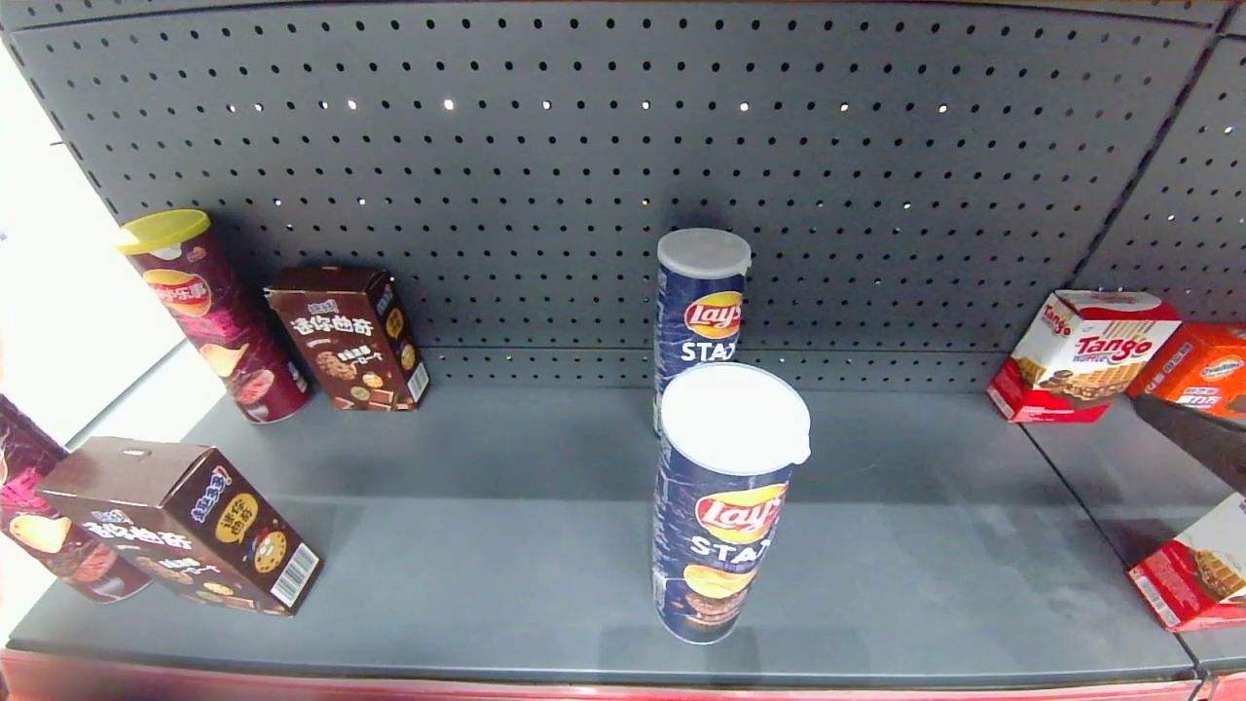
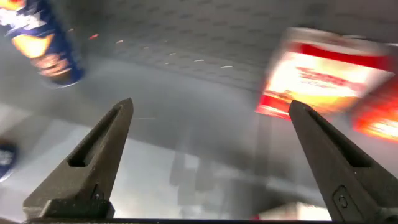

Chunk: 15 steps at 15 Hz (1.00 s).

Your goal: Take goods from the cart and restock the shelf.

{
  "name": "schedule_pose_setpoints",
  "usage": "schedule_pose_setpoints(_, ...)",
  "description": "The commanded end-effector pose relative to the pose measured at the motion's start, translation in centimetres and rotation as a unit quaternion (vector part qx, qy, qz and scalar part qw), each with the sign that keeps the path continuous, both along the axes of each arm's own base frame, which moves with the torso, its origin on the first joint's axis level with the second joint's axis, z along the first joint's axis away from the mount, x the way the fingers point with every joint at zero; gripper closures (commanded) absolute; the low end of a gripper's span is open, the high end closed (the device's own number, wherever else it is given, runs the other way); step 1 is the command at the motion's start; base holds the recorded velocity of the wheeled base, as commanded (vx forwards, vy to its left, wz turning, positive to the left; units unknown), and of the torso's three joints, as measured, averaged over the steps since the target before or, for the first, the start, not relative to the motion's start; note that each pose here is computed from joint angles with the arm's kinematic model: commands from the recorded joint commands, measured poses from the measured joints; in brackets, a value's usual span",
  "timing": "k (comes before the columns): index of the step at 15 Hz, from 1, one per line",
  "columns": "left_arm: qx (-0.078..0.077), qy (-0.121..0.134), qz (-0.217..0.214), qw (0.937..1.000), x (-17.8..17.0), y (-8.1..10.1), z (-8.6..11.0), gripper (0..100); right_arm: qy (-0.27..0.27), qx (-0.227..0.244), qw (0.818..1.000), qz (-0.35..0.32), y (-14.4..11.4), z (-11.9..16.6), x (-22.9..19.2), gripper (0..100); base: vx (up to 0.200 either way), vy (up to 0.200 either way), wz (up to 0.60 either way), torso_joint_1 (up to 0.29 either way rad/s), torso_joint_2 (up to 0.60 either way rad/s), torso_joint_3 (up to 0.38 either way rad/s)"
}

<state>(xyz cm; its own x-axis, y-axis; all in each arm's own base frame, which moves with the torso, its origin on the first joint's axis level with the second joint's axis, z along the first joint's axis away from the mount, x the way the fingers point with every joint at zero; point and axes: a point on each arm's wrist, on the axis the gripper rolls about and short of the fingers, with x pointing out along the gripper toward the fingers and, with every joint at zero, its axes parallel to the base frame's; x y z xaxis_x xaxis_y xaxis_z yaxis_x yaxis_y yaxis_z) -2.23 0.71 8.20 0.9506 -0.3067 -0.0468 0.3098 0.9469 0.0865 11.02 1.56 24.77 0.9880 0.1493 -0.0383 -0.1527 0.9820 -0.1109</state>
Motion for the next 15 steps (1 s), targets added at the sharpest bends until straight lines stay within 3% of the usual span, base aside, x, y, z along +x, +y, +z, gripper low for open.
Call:
schedule_pose_setpoints(1,0.002,0.002,-0.002,1.0000,0.0,0.0,0.0,0,-0.054,0.006,0.997,-0.051,-1.3,-1.7,-5.4,0,0.000,0.000,0.00,0.000,0.00,0.000)
schedule_pose_setpoints(8,0.000,-0.002,0.001,1.0000,0.0,0.0,-0.1,0,-0.098,0.008,0.993,-0.066,-1.5,-7.5,-10.7,0,0.000,0.000,0.00,0.000,0.00,0.000)
schedule_pose_setpoints(12,-0.001,-0.003,0.000,1.0000,-0.1,0.0,-0.1,0,-0.094,0.013,0.992,-0.086,-1.6,-11.5,-11.8,0,0.000,0.000,0.00,0.000,0.00,0.000)
schedule_pose_setpoints(14,-0.002,-0.006,0.000,1.0000,-0.1,0.0,-0.1,0,-0.094,0.018,0.987,-0.127,-1.8,-15.2,-13.1,0,0.000,0.000,0.00,0.000,0.00,0.000)
schedule_pose_setpoints(15,-0.001,-0.007,0.000,1.0000,-0.1,0.0,-0.1,0,-0.067,0.025,0.989,-0.131,-1.8,-16.2,-13.4,0,0.000,0.000,0.00,0.000,0.00,0.000)
